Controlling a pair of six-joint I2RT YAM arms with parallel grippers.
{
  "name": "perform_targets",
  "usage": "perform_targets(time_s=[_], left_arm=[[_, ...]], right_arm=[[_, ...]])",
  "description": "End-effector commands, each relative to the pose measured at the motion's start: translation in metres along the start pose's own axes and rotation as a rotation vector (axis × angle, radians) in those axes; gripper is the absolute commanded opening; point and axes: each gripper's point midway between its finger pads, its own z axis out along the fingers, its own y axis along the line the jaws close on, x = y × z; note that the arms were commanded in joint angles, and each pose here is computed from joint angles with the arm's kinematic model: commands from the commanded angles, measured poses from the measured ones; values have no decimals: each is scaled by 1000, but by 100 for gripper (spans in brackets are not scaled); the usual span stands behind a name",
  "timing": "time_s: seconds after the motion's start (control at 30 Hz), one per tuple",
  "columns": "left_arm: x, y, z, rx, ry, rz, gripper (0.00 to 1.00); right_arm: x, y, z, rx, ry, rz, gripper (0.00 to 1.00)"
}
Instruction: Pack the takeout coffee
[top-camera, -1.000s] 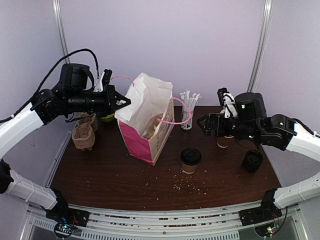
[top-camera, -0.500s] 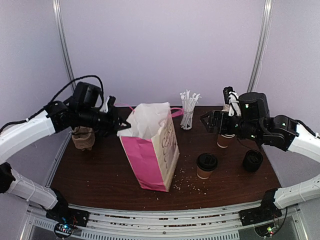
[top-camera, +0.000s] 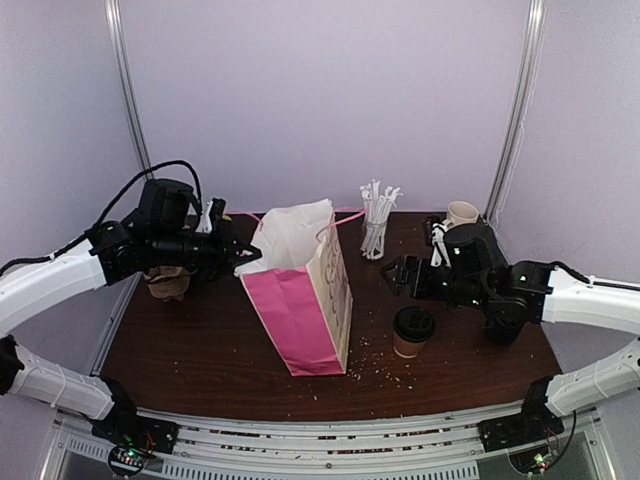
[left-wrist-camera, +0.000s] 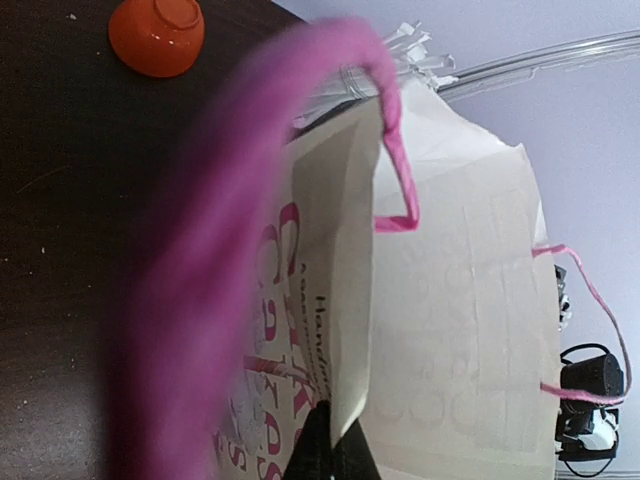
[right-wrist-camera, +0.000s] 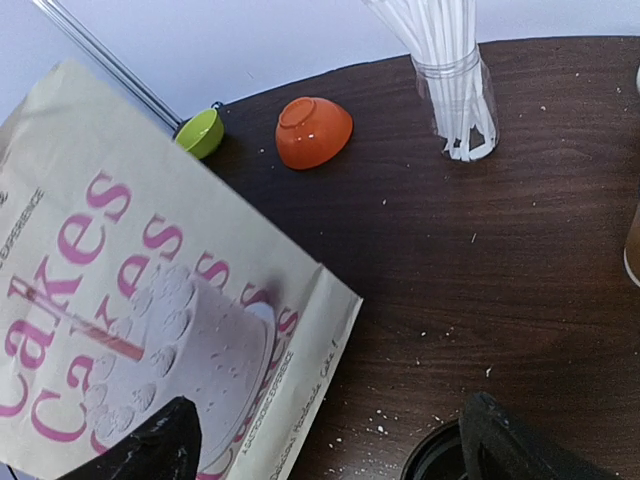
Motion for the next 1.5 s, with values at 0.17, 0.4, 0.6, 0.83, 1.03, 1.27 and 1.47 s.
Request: perform_targets(time_s=[0.17,0.4,0.6,0.83,1.03,1.27,1.47], left_arm=[[-12,-25,-4,122,-64,-24,0],[-26,-39,-20,148,-132,-28,0],[-19,-23,-15,146,-149,-88,0],[-3,-23,-1,184,-122,-116,0],[-4,-23,-7,178,-138,-108,0],[-11,-24,-16,170,-187,-98,0],[-21,-47,-22,223,-198,-92,0]], right_arm=[[-9,22,12,-96,-25,117,91],[-14,19,19,-89,-74,221,86],[-5,15,46,-60,-54,336,65],[57,104,107,-280,261,308,56],[46,89,104,-253,215,331,54],[36,47,98,-141,184,367,55],[0,54,76,-169,74,342,68]])
